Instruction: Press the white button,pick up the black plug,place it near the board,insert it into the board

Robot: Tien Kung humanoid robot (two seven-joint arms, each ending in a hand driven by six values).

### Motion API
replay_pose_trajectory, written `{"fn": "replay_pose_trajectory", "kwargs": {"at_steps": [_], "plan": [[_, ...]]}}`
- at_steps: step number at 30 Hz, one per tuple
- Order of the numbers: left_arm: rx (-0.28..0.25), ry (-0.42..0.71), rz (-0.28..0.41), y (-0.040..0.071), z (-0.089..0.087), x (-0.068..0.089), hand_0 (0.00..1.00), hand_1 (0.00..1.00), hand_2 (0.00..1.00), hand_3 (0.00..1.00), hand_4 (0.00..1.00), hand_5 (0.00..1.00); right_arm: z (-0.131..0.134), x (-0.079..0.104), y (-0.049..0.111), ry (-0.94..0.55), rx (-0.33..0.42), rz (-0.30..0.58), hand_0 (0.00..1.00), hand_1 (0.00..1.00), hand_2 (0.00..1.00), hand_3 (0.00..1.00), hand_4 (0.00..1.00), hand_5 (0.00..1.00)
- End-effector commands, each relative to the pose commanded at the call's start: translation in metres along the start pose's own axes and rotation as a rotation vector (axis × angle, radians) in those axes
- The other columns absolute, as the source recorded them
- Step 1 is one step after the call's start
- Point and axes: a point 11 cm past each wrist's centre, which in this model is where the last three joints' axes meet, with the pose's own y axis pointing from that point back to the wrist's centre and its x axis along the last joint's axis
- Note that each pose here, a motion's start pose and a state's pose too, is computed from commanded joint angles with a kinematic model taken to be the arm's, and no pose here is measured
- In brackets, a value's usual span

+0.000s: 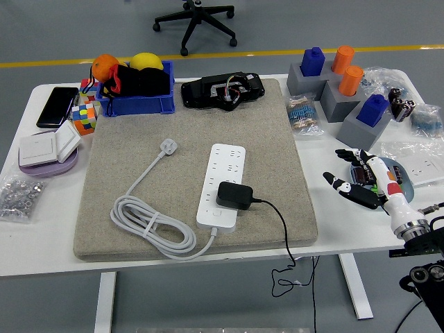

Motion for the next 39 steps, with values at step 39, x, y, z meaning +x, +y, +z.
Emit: {"fn": "replay_pose_trajectory", "kwargs": {"at_steps": [39], "plan": [[0.030,-0.010,0.018,0.000,-0.016,0.010,0.466,0.496,0.518,0.570,0.608,0.249,-0.011,0.009,0.000,-0.027,0.031,0.018,0.780,0.712,0.696,0.682,0.845,0.450]]}}
